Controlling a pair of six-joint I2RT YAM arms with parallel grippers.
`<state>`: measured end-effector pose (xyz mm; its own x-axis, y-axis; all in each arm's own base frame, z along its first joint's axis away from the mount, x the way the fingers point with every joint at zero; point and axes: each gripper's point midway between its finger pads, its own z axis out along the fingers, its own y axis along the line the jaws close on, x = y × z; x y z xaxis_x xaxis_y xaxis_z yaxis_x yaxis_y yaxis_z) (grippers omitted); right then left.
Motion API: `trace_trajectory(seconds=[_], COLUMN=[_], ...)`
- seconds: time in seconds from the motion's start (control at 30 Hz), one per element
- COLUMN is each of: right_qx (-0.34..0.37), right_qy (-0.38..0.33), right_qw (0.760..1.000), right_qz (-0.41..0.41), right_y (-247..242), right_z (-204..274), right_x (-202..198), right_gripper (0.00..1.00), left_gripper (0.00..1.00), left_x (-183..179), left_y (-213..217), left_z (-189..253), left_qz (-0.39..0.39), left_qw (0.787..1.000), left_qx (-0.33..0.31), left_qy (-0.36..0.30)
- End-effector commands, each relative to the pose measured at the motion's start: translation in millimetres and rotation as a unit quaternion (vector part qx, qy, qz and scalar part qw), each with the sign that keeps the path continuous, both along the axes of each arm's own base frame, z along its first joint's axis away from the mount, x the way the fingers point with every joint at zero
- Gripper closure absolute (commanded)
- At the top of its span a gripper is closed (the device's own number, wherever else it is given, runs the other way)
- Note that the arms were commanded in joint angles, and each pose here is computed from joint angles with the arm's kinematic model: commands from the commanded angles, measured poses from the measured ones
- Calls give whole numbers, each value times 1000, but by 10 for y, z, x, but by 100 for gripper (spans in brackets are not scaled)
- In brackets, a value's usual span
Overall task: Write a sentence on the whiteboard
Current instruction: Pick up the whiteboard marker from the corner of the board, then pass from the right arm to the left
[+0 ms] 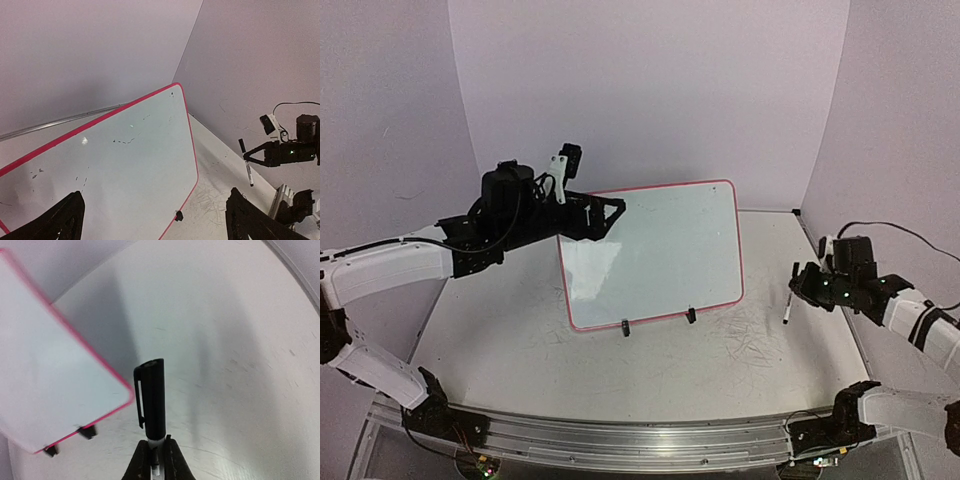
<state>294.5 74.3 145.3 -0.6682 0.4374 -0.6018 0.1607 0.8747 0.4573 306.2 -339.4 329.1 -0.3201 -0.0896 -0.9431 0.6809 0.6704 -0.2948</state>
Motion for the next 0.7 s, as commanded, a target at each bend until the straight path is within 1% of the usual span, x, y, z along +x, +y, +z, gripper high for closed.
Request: trace_trajectory(seconds=[0.0,0.1,0.2,0.27,0.33,0.43,0.57,0.67], right_qx=[-4,-19,-13,-13,-15,-21,-22,-23], right_qy=[-206,-235,-230,-235,-235,-233,-230,-231], right_qw=[922,873,840,821,808,795,785,781], right_qz=[328,427,492,521,540,559,575,580], right_y=[1093,1573,1913,2102,2241,2373,2507,2562], right_z=[1089,1272,1255,1281,1254,1186,1144,1136], right_x=[-66,-212,-272,-302,-347,-367,-405,-437], right_gripper=[100,100,100,100,100,100,100,100], left_gripper=[1,1,1,3,6,15,22,35], left_x=[-120,-302,-430,-441,-432,-484,-526,-519], left_y=[-356,-653,-880,-979,-1006,-1040,-1095,-1149], left_z=[376,381,296,197,116,-44,-272,-409], left_qz=[-134,-239,-320,-340,-342,-355,-351,-342], left_qw=[987,962,930,915,910,898,890,888], left_qx=[-79,-94,-103,-106,-106,-101,-92,-86], left_qy=[41,87,151,189,210,241,275,294])
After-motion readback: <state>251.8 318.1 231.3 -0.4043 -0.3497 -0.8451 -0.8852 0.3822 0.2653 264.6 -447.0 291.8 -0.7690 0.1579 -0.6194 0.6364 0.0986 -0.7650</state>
